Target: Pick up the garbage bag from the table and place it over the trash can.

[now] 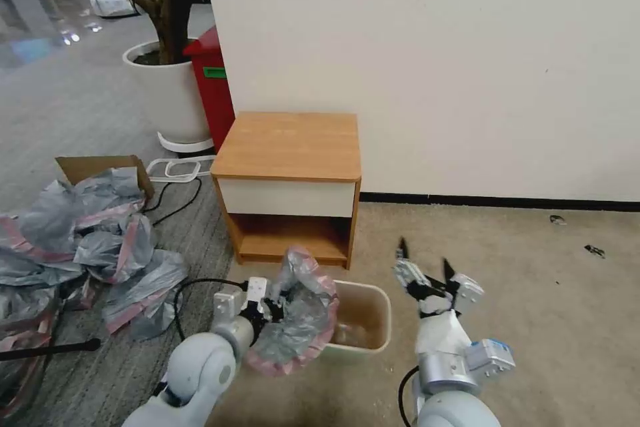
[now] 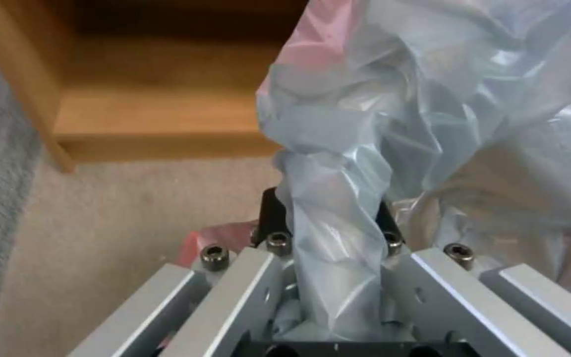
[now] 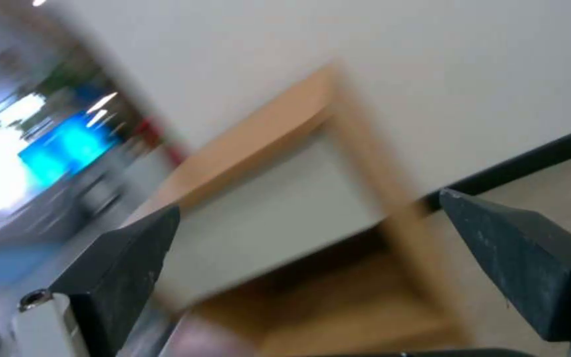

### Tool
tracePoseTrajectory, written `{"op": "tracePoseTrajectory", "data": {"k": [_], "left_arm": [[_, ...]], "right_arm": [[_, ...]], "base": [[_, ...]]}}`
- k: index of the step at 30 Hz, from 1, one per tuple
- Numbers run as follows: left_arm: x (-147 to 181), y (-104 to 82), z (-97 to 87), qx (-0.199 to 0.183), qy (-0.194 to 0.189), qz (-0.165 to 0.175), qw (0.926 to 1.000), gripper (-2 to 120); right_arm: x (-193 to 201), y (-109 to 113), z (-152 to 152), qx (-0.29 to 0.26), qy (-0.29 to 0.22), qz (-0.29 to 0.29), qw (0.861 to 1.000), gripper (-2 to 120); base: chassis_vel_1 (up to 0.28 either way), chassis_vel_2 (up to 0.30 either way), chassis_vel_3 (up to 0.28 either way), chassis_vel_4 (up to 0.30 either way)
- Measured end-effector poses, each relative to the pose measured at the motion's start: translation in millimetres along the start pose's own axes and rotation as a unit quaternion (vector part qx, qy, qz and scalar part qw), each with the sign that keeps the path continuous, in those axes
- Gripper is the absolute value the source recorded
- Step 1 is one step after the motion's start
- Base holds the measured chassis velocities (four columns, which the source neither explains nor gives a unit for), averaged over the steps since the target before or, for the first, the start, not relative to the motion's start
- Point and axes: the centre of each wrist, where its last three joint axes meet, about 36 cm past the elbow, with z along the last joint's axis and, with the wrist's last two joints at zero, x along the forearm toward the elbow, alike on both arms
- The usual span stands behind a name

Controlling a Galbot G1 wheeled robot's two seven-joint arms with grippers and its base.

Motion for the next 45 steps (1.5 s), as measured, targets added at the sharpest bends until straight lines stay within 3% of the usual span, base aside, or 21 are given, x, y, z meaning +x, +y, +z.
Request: {"op": "tracePoseTrajectory", "data": {"k": [1,5,6,9,14,22,45], "left_arm": [[0,0.0,0.0,0.0,0.0,0.0,1.0,6],[19,1.1,0.5,-0.001,-0.037,-0.016,0.9992,6],[19,1.1,0.5,-0.001,-0.037,-0.016,0.9992,6],[31,0.2,1.2,-0.005,-0.049,-0.024,0.9985,6],[39,-5.2,-0.9,-0.002,-0.063,-0.028,0.9976,5],[48,-14.5,-2.9,0.005,-0.077,-0.031,0.9965,5],[57,-20.0,-3.0,0.01,-0.091,-0.006,0.9958,5]], "right_arm": [[0,0,0,0.0,0.0,0.0,1.0,100],[-2,-7,-12,0.018,0.11,-0.071,0.991,100],[-2,-7,-12,0.018,0.11,-0.071,0.991,100],[-6,-11,-19,0.024,0.173,-0.097,0.98,100],[-12,-14,-11,0.024,0.21,-0.103,0.972,100],[-20,-14,8,0.017,0.238,-0.087,0.967,100],[-38,-8,29,-0.023,0.243,-0.102,0.964,98]], "base": [[0.0,0.0,0.0,0.0],[0.0,0.0,0.0,0.0],[0.0,0.0,0.0,0.0],[0.0,0.0,0.0,0.0],[0.0,0.0,0.0,0.0],[0.0,0.0,0.0,0.0],[0.0,0.0,0.0,0.0]]}}
